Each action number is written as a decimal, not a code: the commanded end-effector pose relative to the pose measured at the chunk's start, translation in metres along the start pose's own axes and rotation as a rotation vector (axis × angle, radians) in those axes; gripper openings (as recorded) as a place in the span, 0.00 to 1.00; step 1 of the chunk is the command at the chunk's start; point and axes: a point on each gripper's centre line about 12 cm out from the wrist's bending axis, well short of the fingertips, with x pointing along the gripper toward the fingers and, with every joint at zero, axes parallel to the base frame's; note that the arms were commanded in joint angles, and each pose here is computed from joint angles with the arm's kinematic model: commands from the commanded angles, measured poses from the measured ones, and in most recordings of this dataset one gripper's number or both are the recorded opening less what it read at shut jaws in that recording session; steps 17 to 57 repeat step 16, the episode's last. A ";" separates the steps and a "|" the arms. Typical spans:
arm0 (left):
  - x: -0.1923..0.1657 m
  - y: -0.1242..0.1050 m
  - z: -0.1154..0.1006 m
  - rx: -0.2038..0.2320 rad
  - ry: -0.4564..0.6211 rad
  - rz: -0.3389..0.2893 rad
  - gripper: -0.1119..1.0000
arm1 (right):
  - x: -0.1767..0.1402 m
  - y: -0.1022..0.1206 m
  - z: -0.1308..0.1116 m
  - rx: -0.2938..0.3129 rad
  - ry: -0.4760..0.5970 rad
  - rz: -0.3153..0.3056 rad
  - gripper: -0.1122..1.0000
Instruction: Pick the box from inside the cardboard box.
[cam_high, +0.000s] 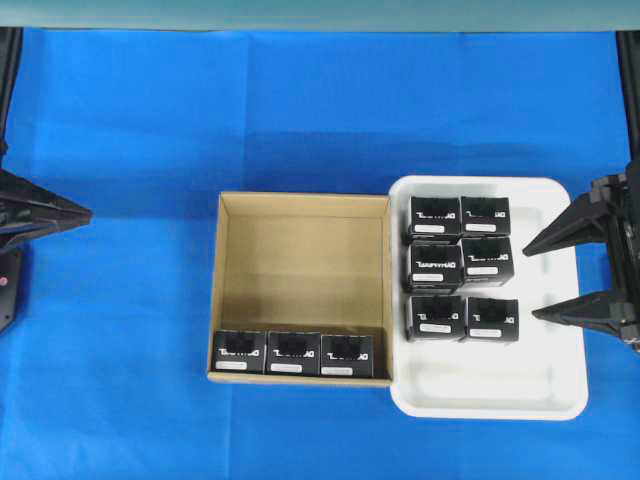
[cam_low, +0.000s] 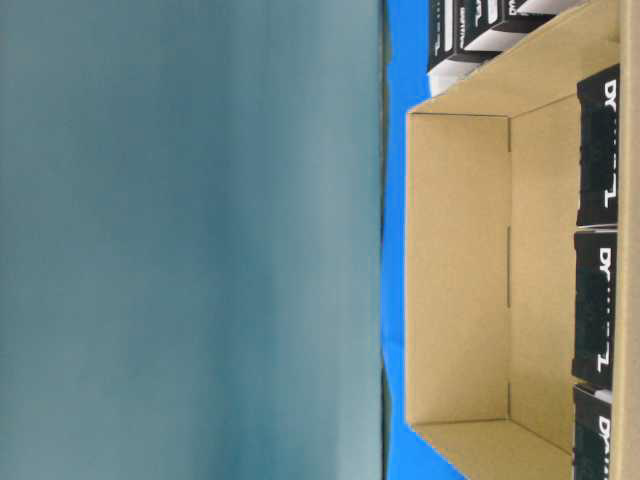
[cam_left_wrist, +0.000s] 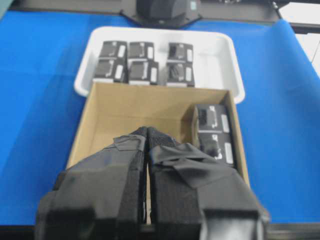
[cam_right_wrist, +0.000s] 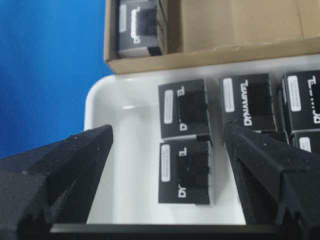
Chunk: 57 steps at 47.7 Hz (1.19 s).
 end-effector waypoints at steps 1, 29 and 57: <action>0.001 0.000 0.011 0.003 -0.025 0.001 0.06 | 0.000 0.000 0.003 0.004 -0.013 -0.002 0.95; 0.001 0.000 0.011 0.001 -0.025 0.001 0.06 | 0.001 -0.001 0.001 0.004 -0.009 -0.003 0.95; 0.001 0.000 0.011 0.001 -0.025 0.001 0.06 | 0.001 -0.001 0.001 0.004 -0.009 -0.003 0.95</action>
